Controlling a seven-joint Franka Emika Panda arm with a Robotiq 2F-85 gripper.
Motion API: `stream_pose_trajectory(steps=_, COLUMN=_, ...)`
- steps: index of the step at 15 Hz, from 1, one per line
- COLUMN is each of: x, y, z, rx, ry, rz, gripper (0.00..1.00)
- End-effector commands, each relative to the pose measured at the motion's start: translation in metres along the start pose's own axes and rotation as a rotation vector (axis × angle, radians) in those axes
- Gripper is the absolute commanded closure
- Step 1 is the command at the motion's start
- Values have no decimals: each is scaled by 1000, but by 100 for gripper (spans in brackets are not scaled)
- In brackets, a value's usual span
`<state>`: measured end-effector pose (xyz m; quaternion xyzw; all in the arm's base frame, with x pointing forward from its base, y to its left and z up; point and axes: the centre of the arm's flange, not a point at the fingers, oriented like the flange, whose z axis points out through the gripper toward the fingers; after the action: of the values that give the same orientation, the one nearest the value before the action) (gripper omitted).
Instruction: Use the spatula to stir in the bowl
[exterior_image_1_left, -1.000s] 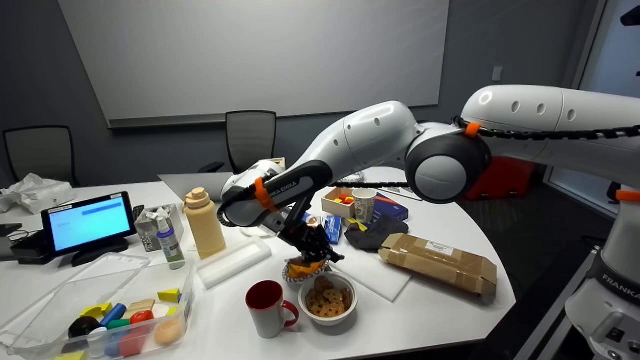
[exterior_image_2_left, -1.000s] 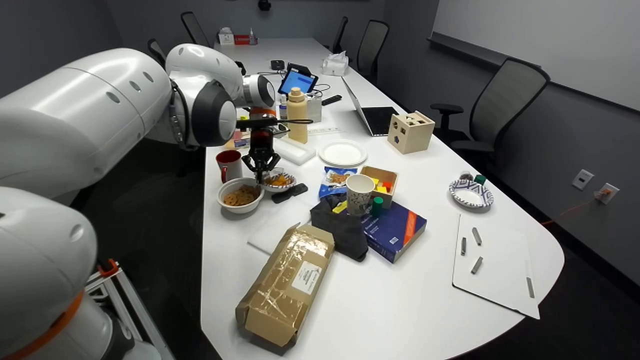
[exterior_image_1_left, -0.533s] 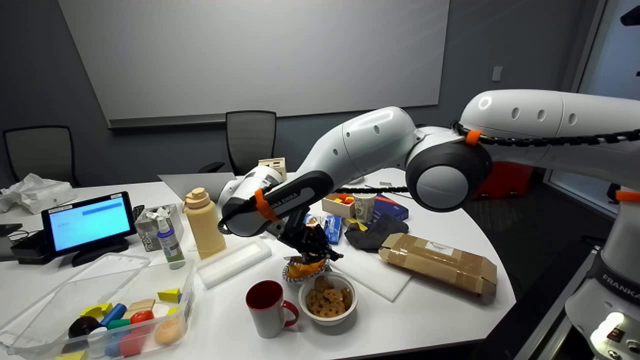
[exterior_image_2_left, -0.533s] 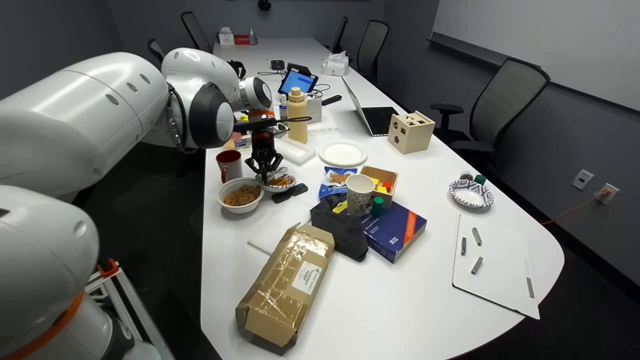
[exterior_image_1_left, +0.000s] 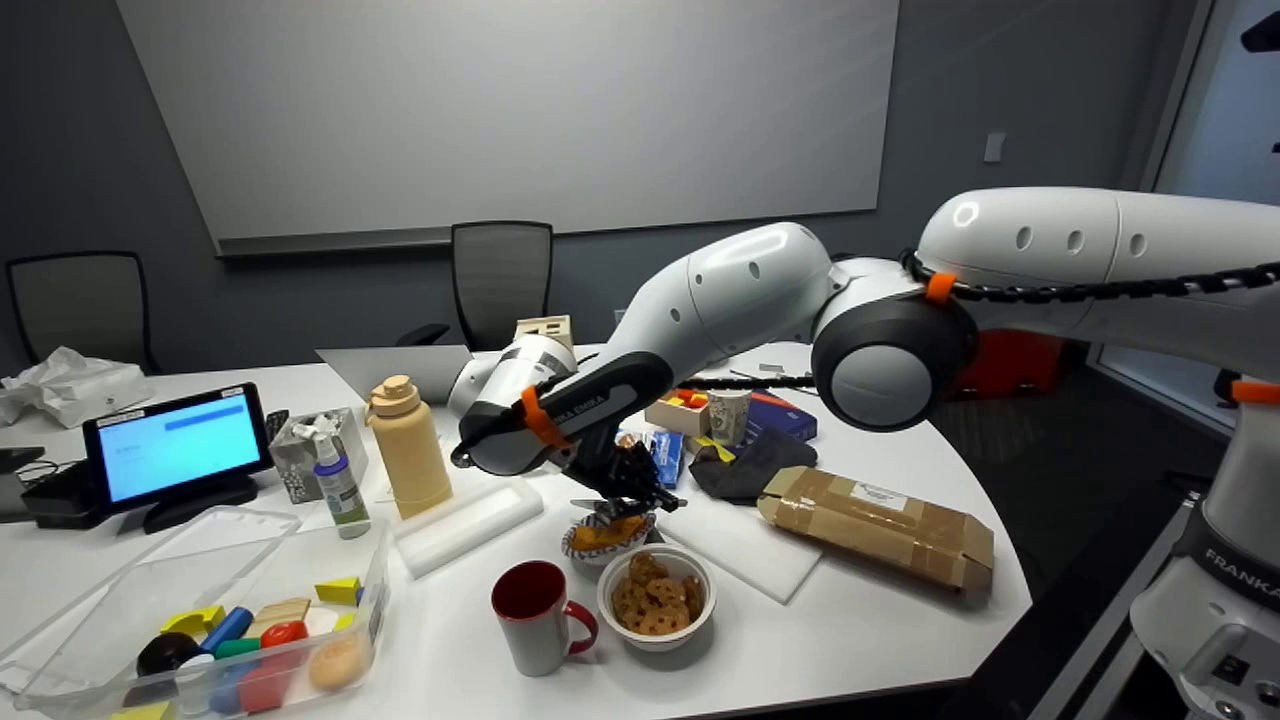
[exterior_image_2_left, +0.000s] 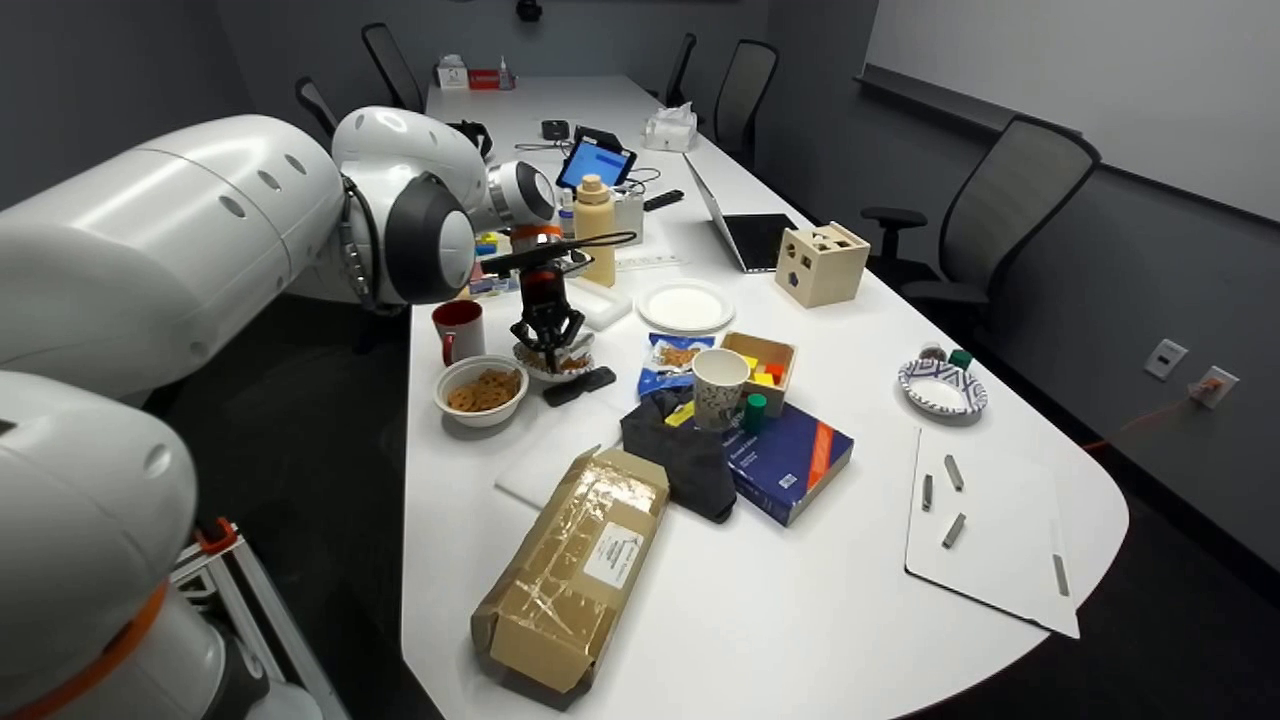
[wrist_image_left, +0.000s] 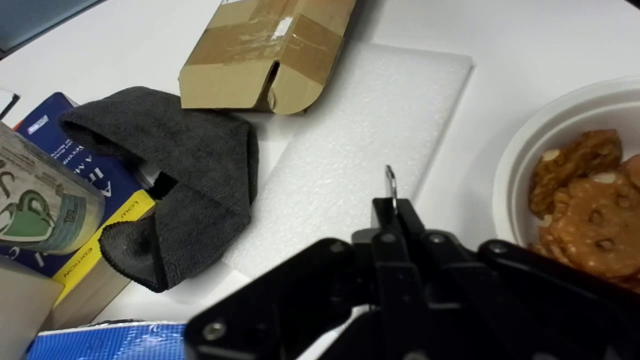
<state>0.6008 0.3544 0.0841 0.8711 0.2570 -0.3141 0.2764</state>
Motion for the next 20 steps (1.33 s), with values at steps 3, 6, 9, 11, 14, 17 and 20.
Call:
stream_pose_trajectory(steps=3, x=47, y=23, z=-21, rx=-27, ry=21, rz=40, gripper=99)
stream_pose_trajectory(steps=6, x=47, y=31, z=-24, rx=-47, ry=28, rz=61, gripper=99)
stream_pose_trajectory(steps=9, x=44, y=35, z=-33, rx=-63, ry=39, rz=76, gripper=99)
stream_pose_trajectory(steps=11, x=41, y=33, z=-39, rx=-65, ry=47, rz=77, gripper=99)
stream_pose_trajectory(steps=14, x=36, y=21, z=-50, rx=-59, ry=49, rz=69, gripper=99)
stream_pose_trajectory(steps=17, x=32, y=3, z=-57, rx=-28, ry=58, rz=39, gripper=99)
stream_pose_trajectory(steps=20, x=31, y=-21, z=-68, rx=-13, ry=94, rz=34, gripper=99)
